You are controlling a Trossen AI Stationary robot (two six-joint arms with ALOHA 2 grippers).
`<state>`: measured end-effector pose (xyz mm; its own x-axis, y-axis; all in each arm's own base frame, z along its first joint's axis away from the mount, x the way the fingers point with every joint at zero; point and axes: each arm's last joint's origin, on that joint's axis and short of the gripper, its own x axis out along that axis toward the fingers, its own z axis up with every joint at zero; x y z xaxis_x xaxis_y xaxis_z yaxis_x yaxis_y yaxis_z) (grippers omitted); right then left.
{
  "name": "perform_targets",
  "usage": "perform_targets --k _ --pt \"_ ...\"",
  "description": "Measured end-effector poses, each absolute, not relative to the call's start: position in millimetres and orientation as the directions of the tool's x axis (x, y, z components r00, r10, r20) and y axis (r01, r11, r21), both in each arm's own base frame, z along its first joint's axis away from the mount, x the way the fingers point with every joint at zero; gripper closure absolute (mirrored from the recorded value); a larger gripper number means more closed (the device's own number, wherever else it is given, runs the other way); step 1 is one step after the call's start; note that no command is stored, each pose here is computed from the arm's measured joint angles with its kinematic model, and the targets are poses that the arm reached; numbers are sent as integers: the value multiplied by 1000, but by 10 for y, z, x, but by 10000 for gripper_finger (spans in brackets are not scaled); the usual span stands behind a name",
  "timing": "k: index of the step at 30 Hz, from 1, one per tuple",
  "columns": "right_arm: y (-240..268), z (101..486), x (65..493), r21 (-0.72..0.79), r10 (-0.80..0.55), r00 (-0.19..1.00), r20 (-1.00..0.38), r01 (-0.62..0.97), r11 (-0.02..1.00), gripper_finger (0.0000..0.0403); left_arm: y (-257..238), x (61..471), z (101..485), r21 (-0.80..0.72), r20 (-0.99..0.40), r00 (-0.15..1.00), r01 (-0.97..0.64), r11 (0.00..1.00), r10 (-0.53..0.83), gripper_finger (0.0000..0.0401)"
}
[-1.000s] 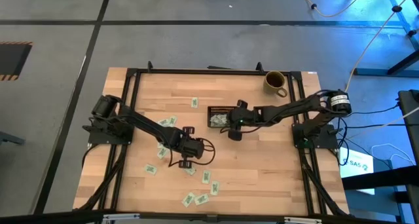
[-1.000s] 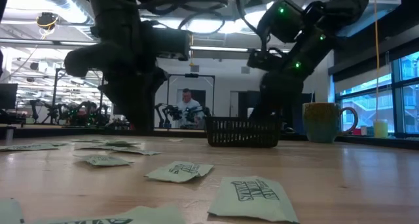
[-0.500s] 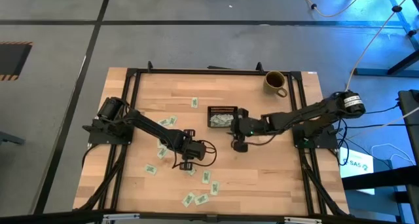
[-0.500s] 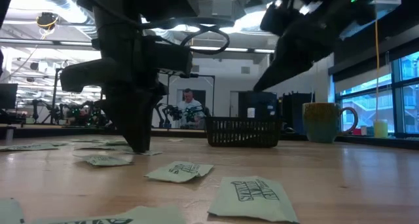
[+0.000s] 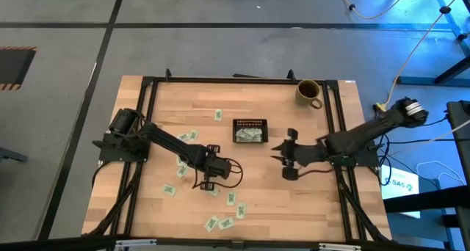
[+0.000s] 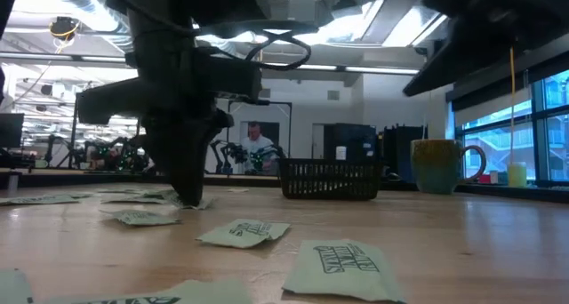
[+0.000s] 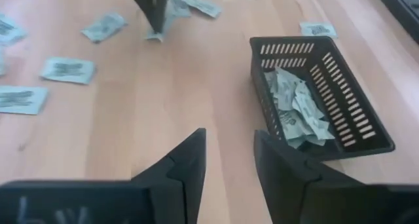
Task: Pick and place Stevia / Truvia into bins
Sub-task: Put the stevia packet into the black basket
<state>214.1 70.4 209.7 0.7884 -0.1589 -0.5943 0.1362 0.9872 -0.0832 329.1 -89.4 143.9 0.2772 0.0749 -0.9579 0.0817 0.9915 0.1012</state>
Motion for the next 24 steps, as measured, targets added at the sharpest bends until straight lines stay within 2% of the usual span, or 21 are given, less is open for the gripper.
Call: perform_targets --k 2,5,11,14,19,24 --pt "702 2079 2037 -65 -138 809 -571 123 990 272 -882 3326 1570 124 -940 329 95 988 87 398" --pt "681 2033 1923 -44 -119 831 -544 114 993 272 -808 3437 1814 143 -874 477 65 988 95 398" --pt "648 1921 1833 -25 -104 863 -494 105 994 272 -417 3659 2035 190 -729 666 -22 982 156 398" --pt "638 1850 1809 -46 -104 862 -497 94 995 272 -157 3733 2058 201 -688 700 -67 977 190 398" --pt "613 1754 1771 -85 -115 848 -518 83 993 272 235 3824 2032 161 -648 742 -85 983 170 398" --pt "558 1747 1791 -101 -138 854 -501 101 990 272 506 3839 1893 126 -677 714 -123 984 176 398"
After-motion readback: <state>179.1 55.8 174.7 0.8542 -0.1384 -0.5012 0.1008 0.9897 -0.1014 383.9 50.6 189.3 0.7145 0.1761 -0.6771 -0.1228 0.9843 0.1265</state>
